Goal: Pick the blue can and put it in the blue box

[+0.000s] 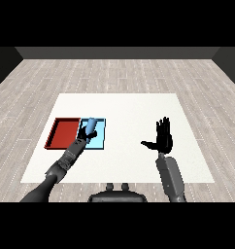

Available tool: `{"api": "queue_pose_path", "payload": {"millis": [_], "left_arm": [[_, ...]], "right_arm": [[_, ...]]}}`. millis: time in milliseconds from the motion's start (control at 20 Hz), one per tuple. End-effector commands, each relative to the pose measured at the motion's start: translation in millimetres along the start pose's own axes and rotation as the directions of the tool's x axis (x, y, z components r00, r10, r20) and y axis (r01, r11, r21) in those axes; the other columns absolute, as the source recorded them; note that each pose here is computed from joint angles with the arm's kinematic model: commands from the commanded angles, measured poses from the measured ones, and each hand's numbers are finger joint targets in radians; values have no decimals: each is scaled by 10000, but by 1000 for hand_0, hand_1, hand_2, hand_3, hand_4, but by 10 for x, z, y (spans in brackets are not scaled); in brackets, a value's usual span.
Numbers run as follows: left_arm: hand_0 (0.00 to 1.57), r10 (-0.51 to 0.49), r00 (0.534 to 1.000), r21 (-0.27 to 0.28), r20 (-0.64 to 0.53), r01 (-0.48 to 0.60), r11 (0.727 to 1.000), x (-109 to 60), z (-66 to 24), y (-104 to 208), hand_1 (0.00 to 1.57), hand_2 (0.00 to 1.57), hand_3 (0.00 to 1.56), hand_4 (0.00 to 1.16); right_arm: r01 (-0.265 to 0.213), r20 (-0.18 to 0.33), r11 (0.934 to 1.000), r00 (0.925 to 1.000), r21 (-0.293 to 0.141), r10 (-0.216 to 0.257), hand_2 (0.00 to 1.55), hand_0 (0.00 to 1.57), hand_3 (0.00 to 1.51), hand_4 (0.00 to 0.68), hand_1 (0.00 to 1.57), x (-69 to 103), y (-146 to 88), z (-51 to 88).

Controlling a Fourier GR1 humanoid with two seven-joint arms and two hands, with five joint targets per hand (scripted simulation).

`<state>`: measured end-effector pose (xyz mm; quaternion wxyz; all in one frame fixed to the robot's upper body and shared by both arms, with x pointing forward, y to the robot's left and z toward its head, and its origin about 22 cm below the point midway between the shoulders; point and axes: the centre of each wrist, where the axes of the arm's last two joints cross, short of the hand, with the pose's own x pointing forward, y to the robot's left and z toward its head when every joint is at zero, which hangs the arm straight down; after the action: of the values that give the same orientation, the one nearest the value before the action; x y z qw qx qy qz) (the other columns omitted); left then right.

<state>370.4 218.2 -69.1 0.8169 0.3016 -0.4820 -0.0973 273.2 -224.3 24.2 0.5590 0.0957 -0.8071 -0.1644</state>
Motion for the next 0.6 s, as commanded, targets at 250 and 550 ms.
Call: {"api": "queue_pose_path", "payload": {"millis": [250,550], "left_arm": [[0,295,9910,-334,-1303,-342,9989,30,-92,131,0,0,0,0],[0,59,9902,-331,-1392,-106,9994,-94,-70,112,0,0,0,0]], "right_arm": [[-284,-91,9996,9996,-28,283,0,0,0,0,0,-75,-56,24],[22,133,9999,9999,-124,-21,0,0,0,0,0,27,57,-81]]}}
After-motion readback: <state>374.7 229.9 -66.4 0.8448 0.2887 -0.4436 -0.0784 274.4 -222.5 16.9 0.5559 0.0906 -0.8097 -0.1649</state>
